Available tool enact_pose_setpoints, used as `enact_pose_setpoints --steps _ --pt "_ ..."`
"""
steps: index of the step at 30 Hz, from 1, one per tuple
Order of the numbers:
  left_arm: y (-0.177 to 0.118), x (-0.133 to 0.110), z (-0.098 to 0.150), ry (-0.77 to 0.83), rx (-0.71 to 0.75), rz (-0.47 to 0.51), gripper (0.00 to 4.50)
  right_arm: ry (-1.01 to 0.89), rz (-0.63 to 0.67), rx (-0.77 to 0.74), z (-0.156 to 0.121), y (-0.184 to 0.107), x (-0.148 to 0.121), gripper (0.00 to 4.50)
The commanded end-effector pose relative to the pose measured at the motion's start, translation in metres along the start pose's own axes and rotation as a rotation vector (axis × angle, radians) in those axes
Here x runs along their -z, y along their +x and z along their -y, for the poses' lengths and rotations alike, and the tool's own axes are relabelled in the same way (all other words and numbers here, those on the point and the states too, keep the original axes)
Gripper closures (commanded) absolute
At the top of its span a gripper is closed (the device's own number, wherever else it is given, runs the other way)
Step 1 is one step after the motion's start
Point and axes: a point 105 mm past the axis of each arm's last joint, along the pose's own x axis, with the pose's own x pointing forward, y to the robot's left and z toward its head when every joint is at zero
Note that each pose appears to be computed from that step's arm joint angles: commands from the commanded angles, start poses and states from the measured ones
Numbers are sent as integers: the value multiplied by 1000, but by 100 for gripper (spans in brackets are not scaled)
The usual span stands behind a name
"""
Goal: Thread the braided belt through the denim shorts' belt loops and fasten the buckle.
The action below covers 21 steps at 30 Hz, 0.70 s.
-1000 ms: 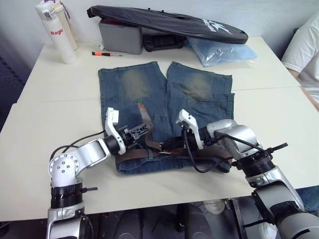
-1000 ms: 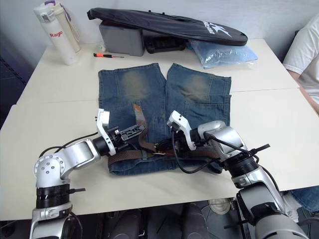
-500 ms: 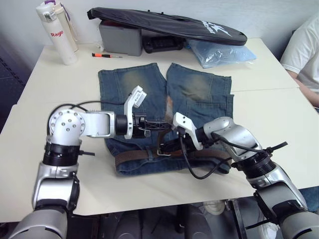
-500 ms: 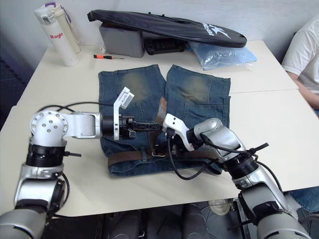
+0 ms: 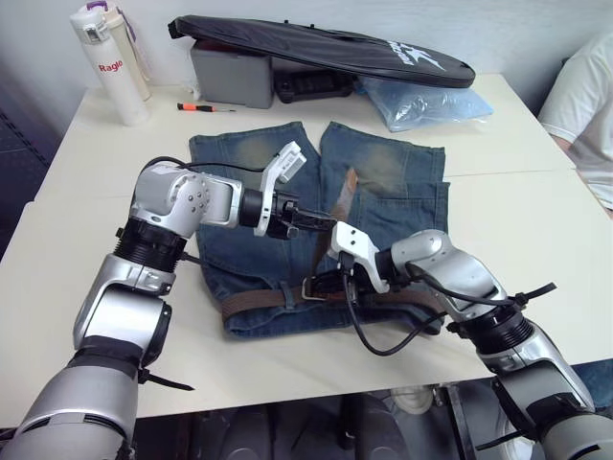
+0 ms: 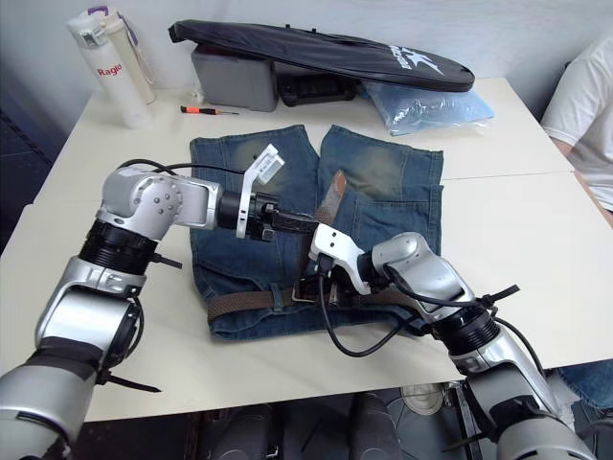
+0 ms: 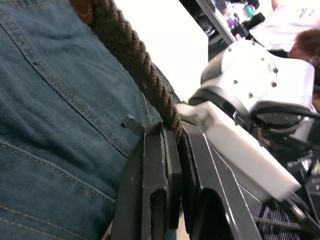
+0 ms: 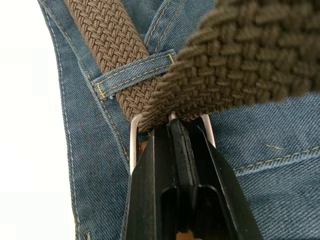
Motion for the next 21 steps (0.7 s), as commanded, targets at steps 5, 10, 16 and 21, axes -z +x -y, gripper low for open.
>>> enact_pose_setpoints --steps 5,10,16,21 --pt "-12 -101 17 129 -36 339 450 146 -309 -79 -29 30 86 446" --pt "2 -116 18 138 -49 363 450 142 -322 -89 -34 33 88 446" --pt "34 -103 33 164 56 261 450 125 -333 -95 -38 36 90 446" --pt "55 -77 43 199 148 121 450 96 -319 -79 -35 36 87 446"
